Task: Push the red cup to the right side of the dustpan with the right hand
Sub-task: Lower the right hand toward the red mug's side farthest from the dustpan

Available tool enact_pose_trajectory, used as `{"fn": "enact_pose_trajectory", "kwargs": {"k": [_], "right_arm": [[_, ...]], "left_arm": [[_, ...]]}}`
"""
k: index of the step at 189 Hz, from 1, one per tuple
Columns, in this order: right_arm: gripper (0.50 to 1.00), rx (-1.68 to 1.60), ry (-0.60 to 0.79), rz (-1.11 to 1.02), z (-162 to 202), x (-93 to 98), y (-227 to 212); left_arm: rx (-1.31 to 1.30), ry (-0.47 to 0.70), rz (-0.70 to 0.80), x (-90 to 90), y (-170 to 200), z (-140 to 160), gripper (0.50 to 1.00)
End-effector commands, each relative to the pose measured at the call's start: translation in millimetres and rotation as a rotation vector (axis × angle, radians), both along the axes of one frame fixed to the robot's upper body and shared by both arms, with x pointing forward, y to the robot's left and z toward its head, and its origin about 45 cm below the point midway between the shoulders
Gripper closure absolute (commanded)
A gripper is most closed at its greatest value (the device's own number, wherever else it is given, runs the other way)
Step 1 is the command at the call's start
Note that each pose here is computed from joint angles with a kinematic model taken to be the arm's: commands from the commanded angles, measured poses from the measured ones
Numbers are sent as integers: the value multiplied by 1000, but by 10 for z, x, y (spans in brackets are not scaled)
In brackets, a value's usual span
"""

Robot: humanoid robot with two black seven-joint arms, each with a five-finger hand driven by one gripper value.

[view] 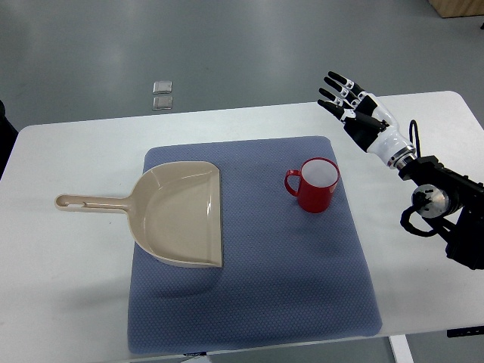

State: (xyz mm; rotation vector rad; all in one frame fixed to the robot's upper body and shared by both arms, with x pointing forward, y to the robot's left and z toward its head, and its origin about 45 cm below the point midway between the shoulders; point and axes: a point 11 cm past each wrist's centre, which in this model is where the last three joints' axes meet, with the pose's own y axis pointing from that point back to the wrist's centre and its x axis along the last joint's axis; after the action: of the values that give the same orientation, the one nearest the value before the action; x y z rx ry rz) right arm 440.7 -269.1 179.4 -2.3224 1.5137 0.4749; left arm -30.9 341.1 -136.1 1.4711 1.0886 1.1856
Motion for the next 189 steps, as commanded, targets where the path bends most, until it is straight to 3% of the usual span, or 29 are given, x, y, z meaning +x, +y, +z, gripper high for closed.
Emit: {"fn": "enact_pose_trajectory", "kwargs": {"k": [1,74,129,189], "right_arm": [[566,2,3,0,-13,-6,9],[566,0,-13,52,33,-43,-56],[566,-287,-33,233,-4,-299,-259],[566,-413,-25,253,-128,-473,-547]], "left_arm": [[0,1,2,-5,0,0,500],[0,0,1,-4,0,0,500],[-2,1,-1,-5,-5,-1,500],[-8,0,-1,3,-27,-3,500]]}}
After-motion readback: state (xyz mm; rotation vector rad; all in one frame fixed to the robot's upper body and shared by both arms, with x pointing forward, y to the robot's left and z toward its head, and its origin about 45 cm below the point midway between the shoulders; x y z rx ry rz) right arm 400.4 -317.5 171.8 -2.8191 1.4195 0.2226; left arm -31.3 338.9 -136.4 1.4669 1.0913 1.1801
